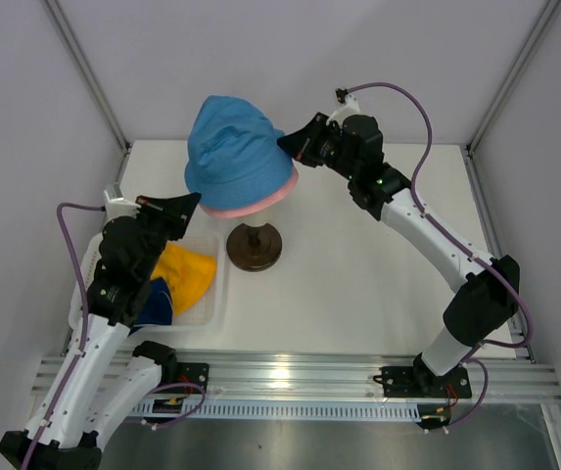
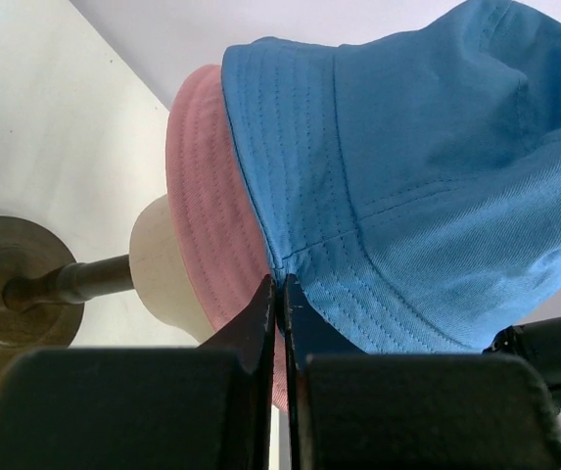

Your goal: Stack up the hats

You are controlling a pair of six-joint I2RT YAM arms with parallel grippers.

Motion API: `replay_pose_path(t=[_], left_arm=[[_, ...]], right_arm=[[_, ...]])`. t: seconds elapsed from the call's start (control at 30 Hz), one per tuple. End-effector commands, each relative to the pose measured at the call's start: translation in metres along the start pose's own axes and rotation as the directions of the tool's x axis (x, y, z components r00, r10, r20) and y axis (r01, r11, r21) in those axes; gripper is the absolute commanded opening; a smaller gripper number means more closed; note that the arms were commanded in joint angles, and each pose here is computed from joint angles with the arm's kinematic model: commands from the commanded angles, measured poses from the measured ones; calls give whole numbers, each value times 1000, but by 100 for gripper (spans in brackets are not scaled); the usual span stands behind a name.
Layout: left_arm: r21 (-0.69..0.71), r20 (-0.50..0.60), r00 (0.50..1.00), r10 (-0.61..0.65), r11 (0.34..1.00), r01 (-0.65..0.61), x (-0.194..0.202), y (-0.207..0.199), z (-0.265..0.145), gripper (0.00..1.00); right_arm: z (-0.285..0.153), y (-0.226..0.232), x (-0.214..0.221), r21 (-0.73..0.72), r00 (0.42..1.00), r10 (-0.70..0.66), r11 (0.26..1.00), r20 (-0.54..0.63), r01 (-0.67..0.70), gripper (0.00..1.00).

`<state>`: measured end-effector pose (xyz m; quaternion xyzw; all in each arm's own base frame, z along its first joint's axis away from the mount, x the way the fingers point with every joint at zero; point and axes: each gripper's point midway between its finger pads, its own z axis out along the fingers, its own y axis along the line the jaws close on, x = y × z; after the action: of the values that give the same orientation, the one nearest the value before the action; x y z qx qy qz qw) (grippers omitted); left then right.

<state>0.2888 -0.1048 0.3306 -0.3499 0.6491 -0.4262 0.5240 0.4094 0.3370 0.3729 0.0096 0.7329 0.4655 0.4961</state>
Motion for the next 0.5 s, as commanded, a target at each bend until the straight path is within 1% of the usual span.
replay_pose_path(t=[0.0,0.03,0.07,0.1,0.13,0.17,0.2,0.23,0.27,0.3,0.33,0.37,0.4,0.43,0.47], left_arm=[[-186,-54,987,152,969,-159,10,56,-7,1],[-160,-23,982,188,969,-190,-1,41,-8,1],[-159,-10,978,207,966,-206,-5,38,-9,9],[-158,6,969,248,957,-244,-11,34,-9,14],[-147,60,961,271,954,-260,-27,17,-11,19],[-143,82,955,286,951,-273,-33,11,-11,30],[-136,111,944,311,946,-296,-43,4,-11,38],[-102,118,942,314,947,-303,-47,-7,-12,47],[-78,130,941,313,949,-305,-52,-15,-10,54],[-93,149,939,310,950,-299,-63,-13,-8,55],[-84,147,942,302,953,-292,-69,-21,-3,56],[-61,114,949,295,955,-290,-67,-24,0,56],[-73,125,951,282,959,-274,-77,-20,4,56],[-44,123,954,274,962,-270,-81,-27,8,56],[-31,88,961,262,965,-260,-79,-23,15,56]], right_arm=[[-6,-77,30,226,990,-43,972,-132,72,0],[-3,-76,30,207,989,-57,975,-138,85,0],[0,-73,26,193,988,-71,976,-137,97,0],[3,-63,16,170,988,-90,979,-126,111,0],[6,-58,14,147,984,-113,980,-138,133,0],[14,-63,18,145,980,-117,979,-160,140,0],[15,-62,20,129,976,-117,981,-184,142,0],[19,-52,11,99,976,-137,983,-172,155,0],[26,-56,16,91,972,-137,984,-192,156,0],[28,-56,14,64,970,-137,986,-201,152,0],[30,-53,10,44,970,-140,988,-198,151,0],[33,-53,10,25,969,-142,988,-203,151,0],[37,-56,16,0,963,-140,990,-229,144,0],[39,-52,8,-16,965,-147,989,-219,147,0],[40,-53,8,-31,960,-161,987,-229,159,0]])
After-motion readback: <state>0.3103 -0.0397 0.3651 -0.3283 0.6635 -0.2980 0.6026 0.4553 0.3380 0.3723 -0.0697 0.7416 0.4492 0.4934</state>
